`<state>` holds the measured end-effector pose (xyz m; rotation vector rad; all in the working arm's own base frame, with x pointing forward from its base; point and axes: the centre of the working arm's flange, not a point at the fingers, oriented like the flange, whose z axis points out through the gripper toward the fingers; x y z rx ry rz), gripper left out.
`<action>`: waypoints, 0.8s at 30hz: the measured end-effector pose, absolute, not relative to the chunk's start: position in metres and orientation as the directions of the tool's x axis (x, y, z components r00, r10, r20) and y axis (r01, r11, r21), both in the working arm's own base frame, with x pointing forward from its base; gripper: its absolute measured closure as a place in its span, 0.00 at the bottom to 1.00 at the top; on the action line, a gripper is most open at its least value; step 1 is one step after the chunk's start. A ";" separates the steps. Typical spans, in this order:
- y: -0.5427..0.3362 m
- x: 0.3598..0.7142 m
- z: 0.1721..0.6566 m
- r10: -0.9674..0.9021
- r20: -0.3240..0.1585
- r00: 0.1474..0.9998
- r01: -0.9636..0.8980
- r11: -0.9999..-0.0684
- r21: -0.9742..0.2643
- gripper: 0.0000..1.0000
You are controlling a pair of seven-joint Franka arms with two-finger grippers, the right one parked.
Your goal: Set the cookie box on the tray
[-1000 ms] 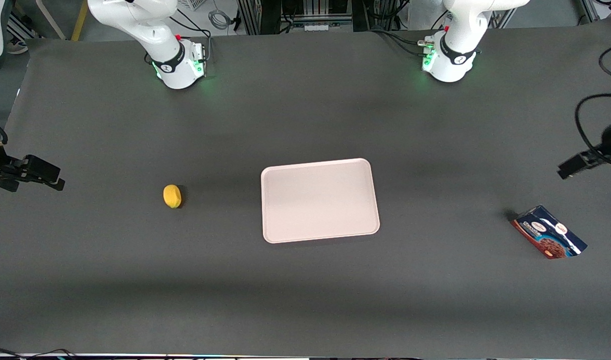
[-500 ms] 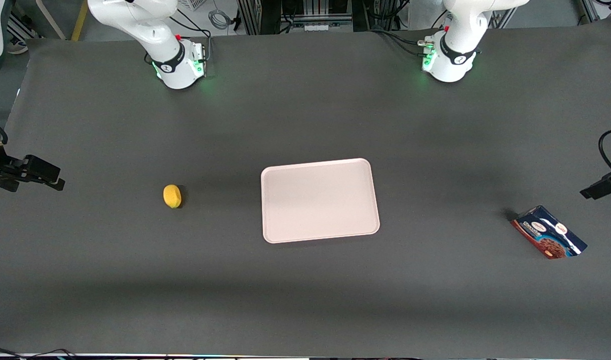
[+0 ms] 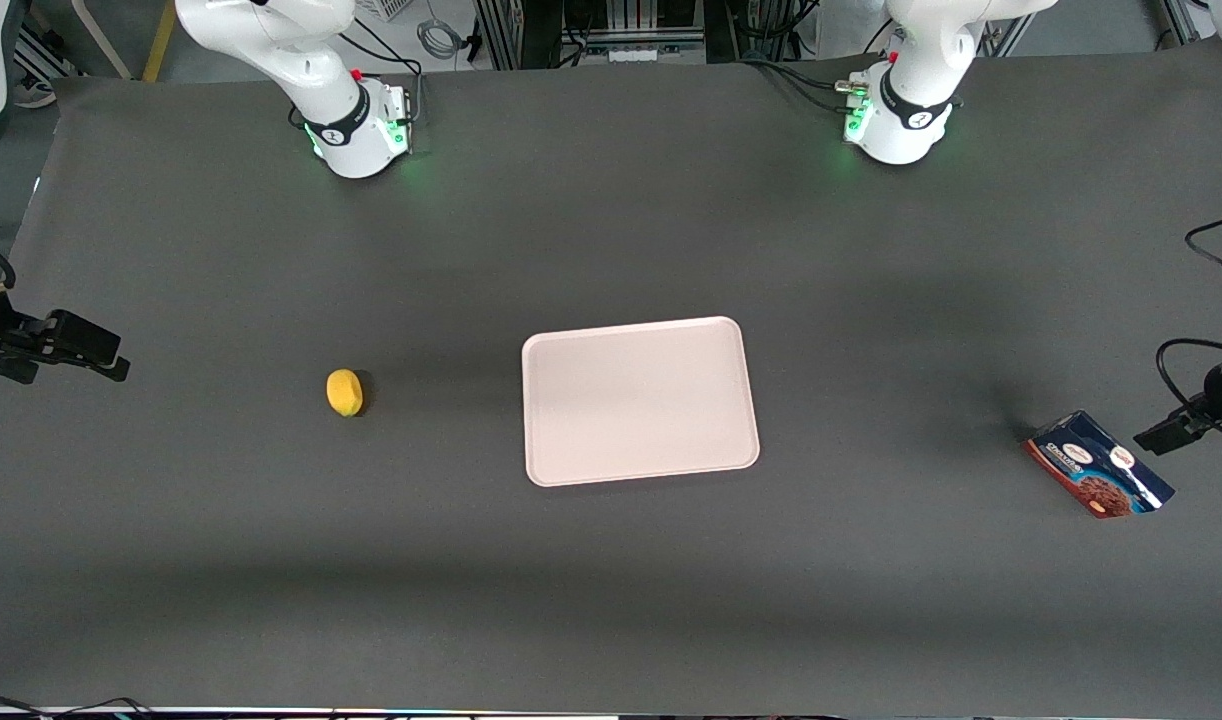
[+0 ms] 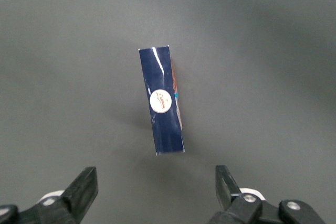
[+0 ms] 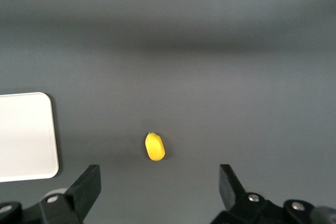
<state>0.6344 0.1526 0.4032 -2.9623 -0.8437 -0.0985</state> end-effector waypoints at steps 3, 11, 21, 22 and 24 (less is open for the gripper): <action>0.157 0.638 0.386 0.529 0.079 0.845 0.533 -0.845 -0.039 0.00; 0.156 0.648 0.350 0.516 0.073 0.853 0.518 -0.856 0.001 0.00; 0.158 0.655 0.318 0.485 0.078 0.871 0.485 -0.874 0.021 0.00; 0.158 0.655 0.316 0.484 0.079 0.871 0.484 -0.875 0.020 0.00; 0.159 0.655 0.313 0.484 0.079 0.871 0.484 -0.875 0.019 0.00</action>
